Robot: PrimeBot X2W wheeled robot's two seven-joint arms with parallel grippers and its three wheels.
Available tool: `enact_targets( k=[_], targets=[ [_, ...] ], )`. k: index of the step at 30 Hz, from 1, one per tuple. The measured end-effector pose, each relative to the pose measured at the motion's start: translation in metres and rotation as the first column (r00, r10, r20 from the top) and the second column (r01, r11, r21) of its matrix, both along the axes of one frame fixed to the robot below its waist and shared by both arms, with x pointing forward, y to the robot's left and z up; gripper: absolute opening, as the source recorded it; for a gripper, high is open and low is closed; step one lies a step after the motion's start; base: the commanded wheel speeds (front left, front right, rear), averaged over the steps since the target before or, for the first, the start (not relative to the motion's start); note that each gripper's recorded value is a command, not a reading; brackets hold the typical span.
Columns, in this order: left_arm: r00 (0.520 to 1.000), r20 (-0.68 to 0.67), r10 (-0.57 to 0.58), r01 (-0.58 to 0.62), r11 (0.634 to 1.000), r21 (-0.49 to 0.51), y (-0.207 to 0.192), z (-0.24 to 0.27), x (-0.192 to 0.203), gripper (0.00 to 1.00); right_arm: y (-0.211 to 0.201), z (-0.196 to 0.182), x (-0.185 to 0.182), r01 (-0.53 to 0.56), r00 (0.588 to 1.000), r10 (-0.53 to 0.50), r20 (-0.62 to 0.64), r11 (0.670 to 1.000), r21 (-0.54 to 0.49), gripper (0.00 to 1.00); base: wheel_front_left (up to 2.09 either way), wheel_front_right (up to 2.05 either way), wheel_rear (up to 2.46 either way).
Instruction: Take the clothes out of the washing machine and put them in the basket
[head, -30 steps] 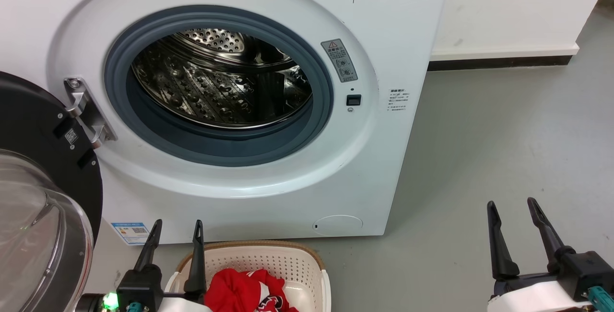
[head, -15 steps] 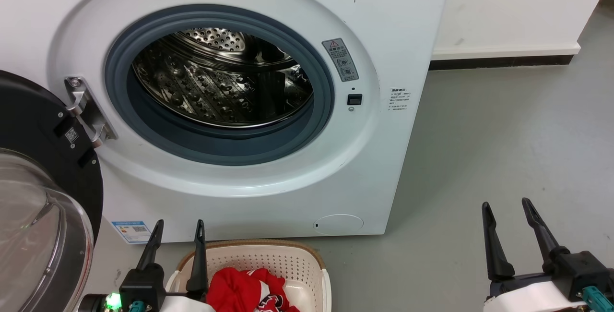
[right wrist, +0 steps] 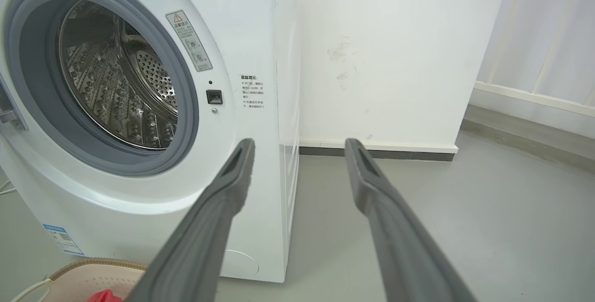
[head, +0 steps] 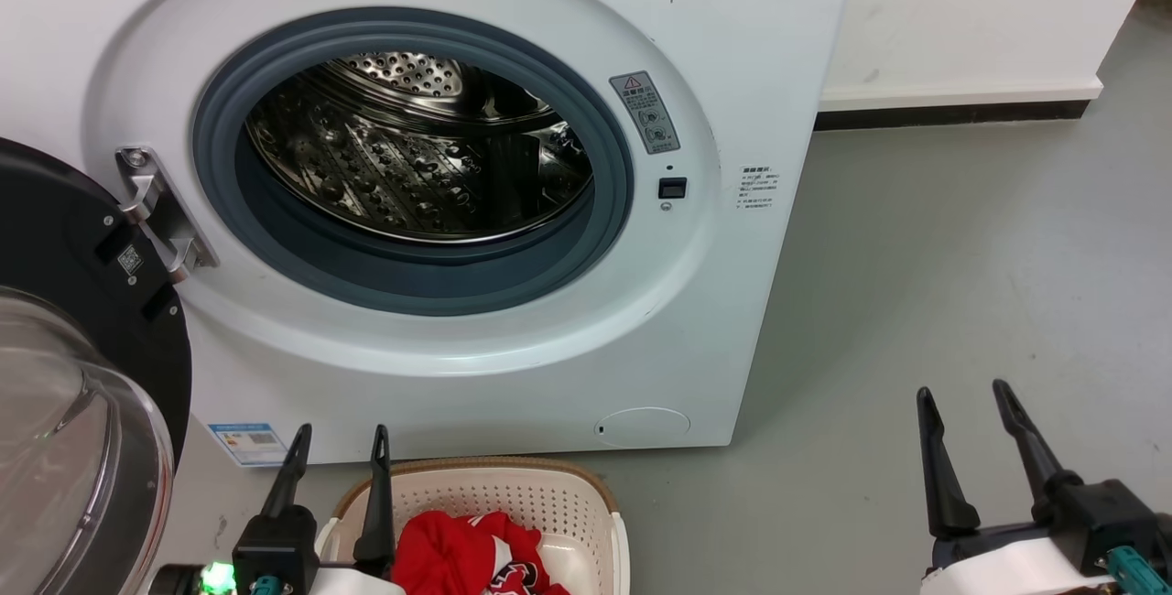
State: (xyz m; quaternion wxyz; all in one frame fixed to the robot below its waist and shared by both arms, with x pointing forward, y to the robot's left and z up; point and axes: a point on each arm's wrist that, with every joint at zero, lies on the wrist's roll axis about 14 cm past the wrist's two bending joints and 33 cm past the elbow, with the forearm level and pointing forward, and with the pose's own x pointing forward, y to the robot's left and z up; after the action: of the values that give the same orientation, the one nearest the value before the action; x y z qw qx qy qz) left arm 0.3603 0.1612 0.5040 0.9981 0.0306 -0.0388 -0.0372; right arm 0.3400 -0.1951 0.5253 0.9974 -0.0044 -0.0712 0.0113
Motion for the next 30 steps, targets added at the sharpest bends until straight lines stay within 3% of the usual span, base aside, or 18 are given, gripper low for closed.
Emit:
enact_targets(
  k=[1, 6, 15, 30],
  targets=[
    [1.000, -0.005, 0.000, 0.000, 1.000, -0.001, 0.000, -0.002, 0.000, 0.00, 0.000, -0.002, 0.000, 0.001, 1.000, -0.001, -0.007, 1.000, 0.001, 0.00, 0.00, 0.00, 0.00],
    [0.996, -0.086, 0.008, -0.009, 1.000, -0.009, 0.000, -0.026, -0.009, 0.00, -0.001, -0.023, -0.006, 0.005, 0.997, -0.004, -0.075, 1.000, 0.010, 0.00, 0.00, 0.00, 0.00],
    [0.987, -0.155, 0.042, -0.071, 0.980, -0.185, 0.011, -0.035, -0.008, 0.00, -0.005, -0.028, -0.004, 0.032, 0.995, -0.013, -0.100, 0.980, 0.196, 0.00, 0.00, 0.00, 0.00],
    [0.979, -0.196, 0.048, -0.134, 0.883, -0.451, 0.019, -0.034, 0.000, 0.00, -0.011, -0.031, 0.003, 0.064, 0.993, -0.010, -0.119, 0.886, 0.459, 0.00, 0.00, 0.00, 0.00]
  ],
)
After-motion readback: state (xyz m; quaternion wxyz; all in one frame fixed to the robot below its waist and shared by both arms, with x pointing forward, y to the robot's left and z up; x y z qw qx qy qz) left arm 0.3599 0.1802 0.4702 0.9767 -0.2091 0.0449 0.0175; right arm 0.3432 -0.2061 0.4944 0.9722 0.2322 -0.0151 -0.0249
